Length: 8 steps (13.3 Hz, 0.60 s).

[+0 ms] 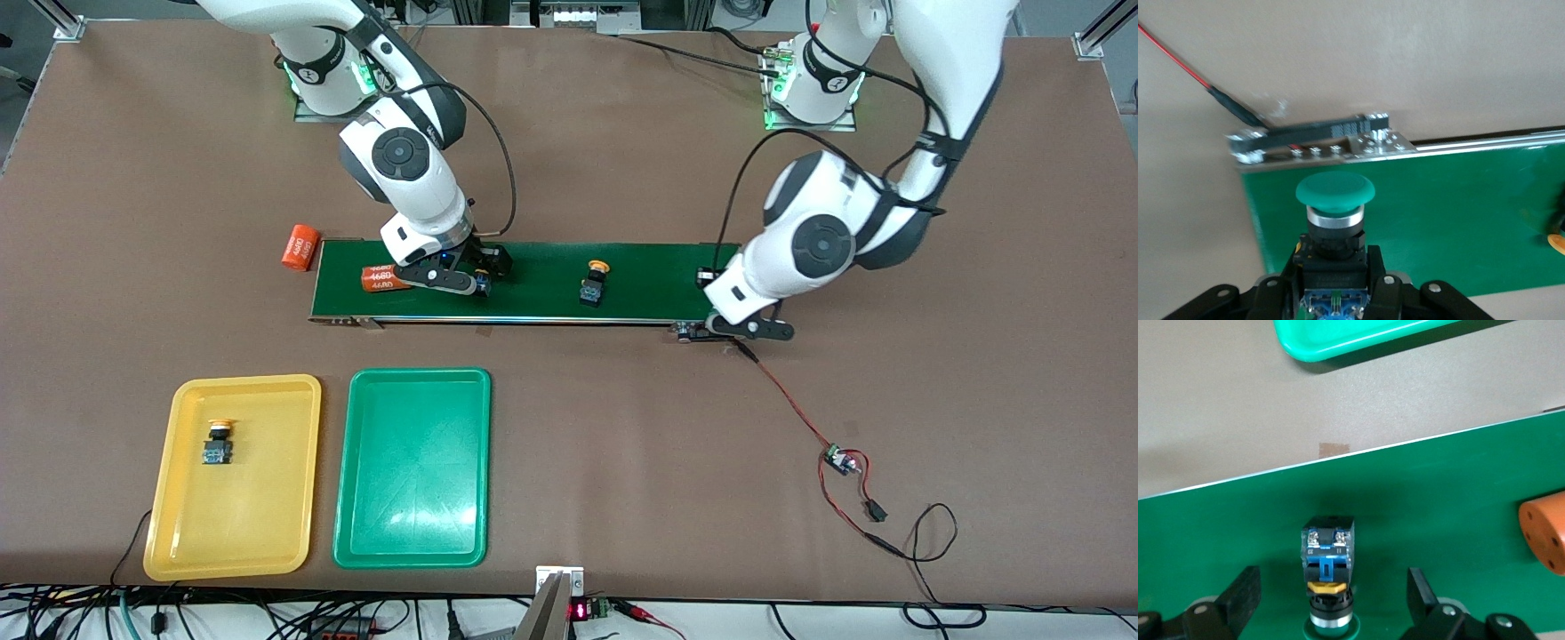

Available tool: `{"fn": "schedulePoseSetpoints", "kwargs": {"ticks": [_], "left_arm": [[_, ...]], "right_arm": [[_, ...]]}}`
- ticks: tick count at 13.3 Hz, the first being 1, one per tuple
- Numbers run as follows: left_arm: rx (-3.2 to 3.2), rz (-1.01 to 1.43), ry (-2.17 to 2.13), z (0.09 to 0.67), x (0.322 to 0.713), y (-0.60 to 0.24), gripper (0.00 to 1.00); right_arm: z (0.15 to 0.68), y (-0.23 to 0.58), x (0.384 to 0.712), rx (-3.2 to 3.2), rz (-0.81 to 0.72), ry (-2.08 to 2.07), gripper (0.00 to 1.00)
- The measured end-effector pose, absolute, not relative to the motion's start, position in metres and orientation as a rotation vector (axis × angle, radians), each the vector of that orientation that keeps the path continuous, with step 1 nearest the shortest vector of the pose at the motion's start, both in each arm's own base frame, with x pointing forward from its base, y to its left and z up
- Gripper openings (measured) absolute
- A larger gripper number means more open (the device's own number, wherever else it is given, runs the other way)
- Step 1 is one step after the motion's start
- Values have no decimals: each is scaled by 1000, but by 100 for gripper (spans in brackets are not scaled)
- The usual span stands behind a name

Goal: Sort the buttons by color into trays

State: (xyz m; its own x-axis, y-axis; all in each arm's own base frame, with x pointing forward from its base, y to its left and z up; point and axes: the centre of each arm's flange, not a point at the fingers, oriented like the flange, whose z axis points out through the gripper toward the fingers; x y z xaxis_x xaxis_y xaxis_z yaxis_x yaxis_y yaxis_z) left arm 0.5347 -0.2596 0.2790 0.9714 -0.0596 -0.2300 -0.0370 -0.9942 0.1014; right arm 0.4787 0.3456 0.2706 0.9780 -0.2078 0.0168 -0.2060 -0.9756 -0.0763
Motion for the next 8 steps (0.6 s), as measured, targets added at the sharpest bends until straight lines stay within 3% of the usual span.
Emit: {"fn": "schedulePoseSetpoints", "kwargs": {"ticks": [3,5,7,8], "left_arm": [[3033,-343,-53,260,511,-269,41],[3040,-337,-28,258,504,-274,41],[3043,-332,-8,257,497,-283,41],[3044,-332,-4,255,494,-285,41]], "right_arm": [[262,339,483,-3068,-44,307,89],[257,333,486,-3077,-55,302,76],[252,327,491,-3075,-67,306,74],[250,325,493,-3073,-69,309,63]]}}
